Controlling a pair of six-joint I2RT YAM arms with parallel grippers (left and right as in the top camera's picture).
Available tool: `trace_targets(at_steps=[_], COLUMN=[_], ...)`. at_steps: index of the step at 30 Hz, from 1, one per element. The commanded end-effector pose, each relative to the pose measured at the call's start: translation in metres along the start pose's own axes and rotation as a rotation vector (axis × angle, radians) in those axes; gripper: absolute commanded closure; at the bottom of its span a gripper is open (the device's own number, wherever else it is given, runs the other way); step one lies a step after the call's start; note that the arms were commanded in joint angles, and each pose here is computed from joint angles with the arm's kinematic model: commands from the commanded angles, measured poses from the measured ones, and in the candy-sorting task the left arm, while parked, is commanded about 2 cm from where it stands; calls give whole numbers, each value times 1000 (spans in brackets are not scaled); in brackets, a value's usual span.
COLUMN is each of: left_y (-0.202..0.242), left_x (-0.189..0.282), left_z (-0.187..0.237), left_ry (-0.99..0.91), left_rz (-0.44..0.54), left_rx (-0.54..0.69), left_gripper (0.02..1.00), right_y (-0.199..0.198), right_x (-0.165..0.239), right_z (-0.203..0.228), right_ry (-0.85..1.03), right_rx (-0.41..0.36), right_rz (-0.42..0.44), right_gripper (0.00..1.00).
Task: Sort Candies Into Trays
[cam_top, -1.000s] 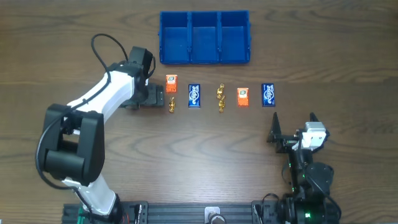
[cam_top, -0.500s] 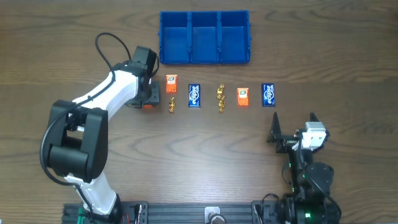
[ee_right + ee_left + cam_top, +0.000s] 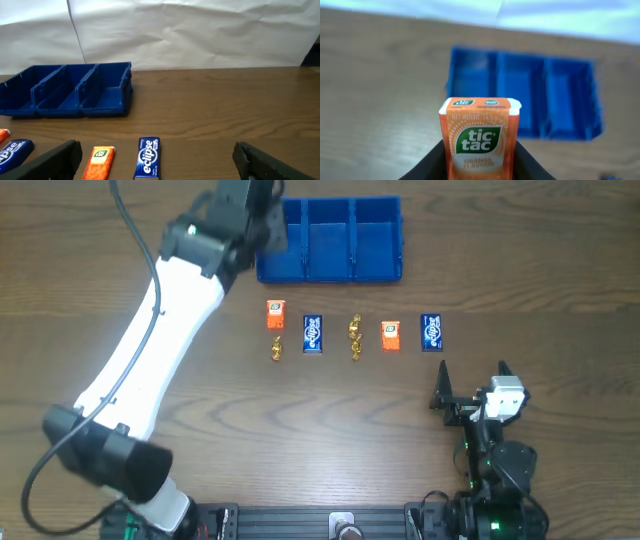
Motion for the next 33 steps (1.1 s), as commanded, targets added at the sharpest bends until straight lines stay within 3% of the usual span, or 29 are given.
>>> trace_targets(at_steps=[1, 8, 19, 23, 26, 27, 30, 33], left_y=[-18, -5, 5, 5, 1, -2, -16, -11], left_x=[-69, -146, -153, -153, -146, -135, -71, -7], left_z=[-10, 15, 11, 11, 7, 1, -20, -3], left_ry=[49, 138, 158, 160, 151, 134, 29, -33], left_rz=[-106, -177, -173, -170, -149, -128, -58, 6], left_rx=[-31, -39, -33, -36, -31, -22, -16, 2], left_gripper=[744, 733, 713, 518, 128, 66, 47, 45], right_y=[1, 1, 1, 1, 1, 1, 1, 1], right_x=[0, 0, 0, 0, 0, 0, 0, 0], right_z=[1, 1, 1, 1, 1, 1, 1, 1], right_ry=[0, 0, 0, 0, 0, 0, 0, 0], right_rx=[-10, -10, -10, -10, -10, -10, -10, -10], right_rz=[-6, -5, -6, -6, -5, -6, -5, -6], right_gripper=[1, 1, 1, 1, 1, 1, 1, 1])
Point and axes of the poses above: each gripper's point midway between its finger pads, its own x axis back along the fingers, its own y axis along the line the jaws close on, z = x × y, the point moved 8 cm from there along x, back along the fingers, and after that the axes turned 15 degrees about x, right-handed, at the moved point
